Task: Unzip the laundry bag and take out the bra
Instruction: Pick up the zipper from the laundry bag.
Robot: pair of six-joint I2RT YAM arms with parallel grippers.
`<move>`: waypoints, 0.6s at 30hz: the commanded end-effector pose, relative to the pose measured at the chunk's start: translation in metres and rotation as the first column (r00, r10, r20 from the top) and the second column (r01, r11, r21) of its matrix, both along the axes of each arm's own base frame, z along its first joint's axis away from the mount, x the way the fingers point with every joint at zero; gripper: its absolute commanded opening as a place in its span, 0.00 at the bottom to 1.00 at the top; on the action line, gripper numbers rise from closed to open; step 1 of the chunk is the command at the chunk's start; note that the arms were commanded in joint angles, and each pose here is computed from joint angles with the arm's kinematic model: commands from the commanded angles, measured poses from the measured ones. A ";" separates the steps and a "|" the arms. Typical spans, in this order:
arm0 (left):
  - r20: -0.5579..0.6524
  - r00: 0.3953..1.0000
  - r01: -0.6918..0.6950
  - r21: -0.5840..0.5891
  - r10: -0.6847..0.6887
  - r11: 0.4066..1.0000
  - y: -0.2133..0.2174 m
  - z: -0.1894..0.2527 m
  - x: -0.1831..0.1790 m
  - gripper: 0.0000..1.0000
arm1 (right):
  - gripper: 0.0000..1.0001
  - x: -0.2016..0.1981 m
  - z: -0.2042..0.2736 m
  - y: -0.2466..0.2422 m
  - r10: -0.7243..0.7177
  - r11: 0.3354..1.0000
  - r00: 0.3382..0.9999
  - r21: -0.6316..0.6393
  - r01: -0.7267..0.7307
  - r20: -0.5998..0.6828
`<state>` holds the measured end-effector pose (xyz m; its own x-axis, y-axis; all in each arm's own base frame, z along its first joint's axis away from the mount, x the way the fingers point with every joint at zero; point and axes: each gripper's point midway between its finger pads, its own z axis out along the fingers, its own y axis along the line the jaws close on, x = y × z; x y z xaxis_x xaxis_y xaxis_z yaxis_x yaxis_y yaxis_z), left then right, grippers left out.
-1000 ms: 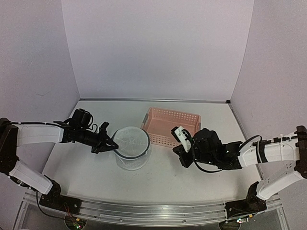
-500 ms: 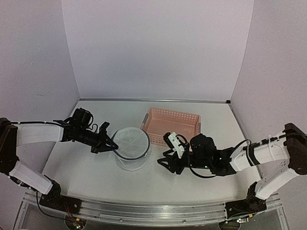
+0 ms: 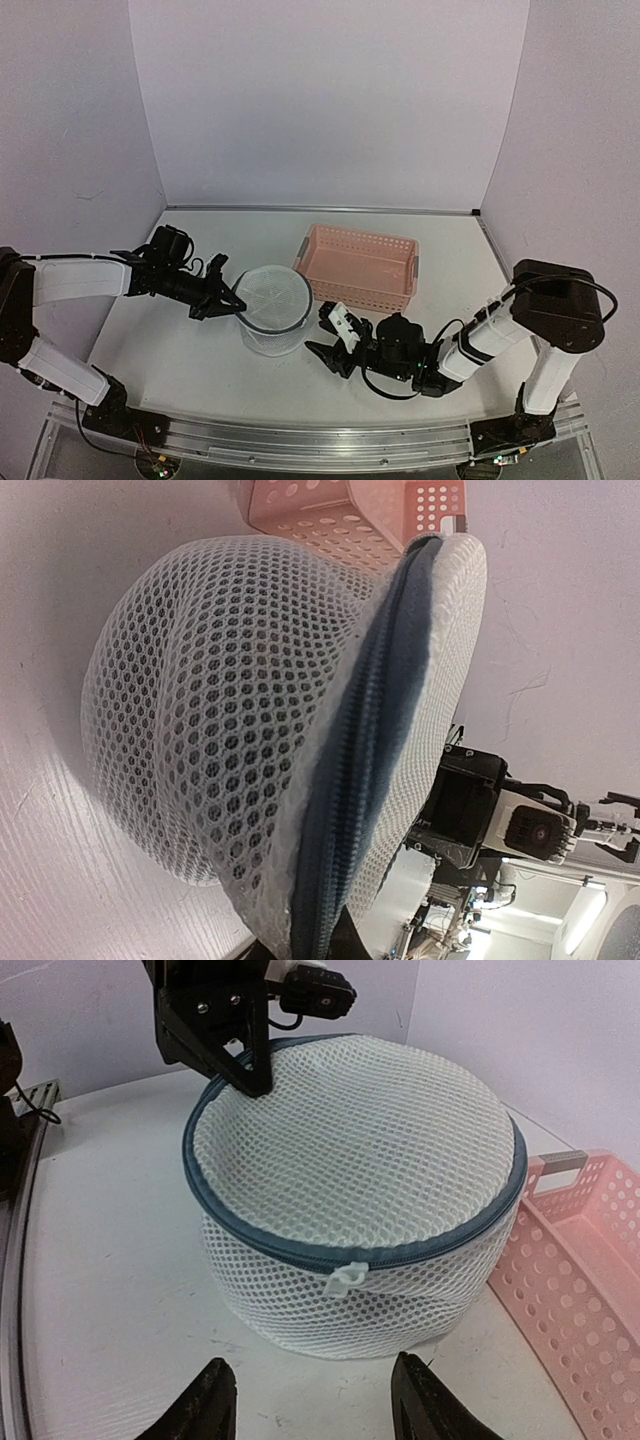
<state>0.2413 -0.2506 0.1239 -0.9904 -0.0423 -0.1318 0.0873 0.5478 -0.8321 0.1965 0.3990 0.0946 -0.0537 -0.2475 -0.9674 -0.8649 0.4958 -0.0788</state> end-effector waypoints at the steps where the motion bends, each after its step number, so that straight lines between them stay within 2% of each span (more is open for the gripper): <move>1: 0.033 0.999 0.011 -0.019 -0.010 1.000 0.000 0.009 0.000 0.00 | 0.51 0.024 0.047 0.012 -0.107 0.984 0.986 0.155 0.087 0.125; 6: 0.026 1.000 0.008 -0.017 -0.008 1.000 0.000 0.008 0.001 0.00 | 0.46 0.029 0.045 0.021 -0.114 0.982 0.986 0.166 0.093 0.120; 18: 0.026 1.000 0.007 -0.019 -0.006 1.000 -0.001 0.009 0.002 0.00 | 0.42 0.027 0.025 0.026 -0.098 0.984 0.993 0.155 0.087 0.062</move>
<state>0.2412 -0.2506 0.1237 -0.9906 -0.0435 -0.1296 0.0848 0.5478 -0.8323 0.2214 0.4176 0.1007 -0.0039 -0.1799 -0.9837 -0.8135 0.5727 -0.1015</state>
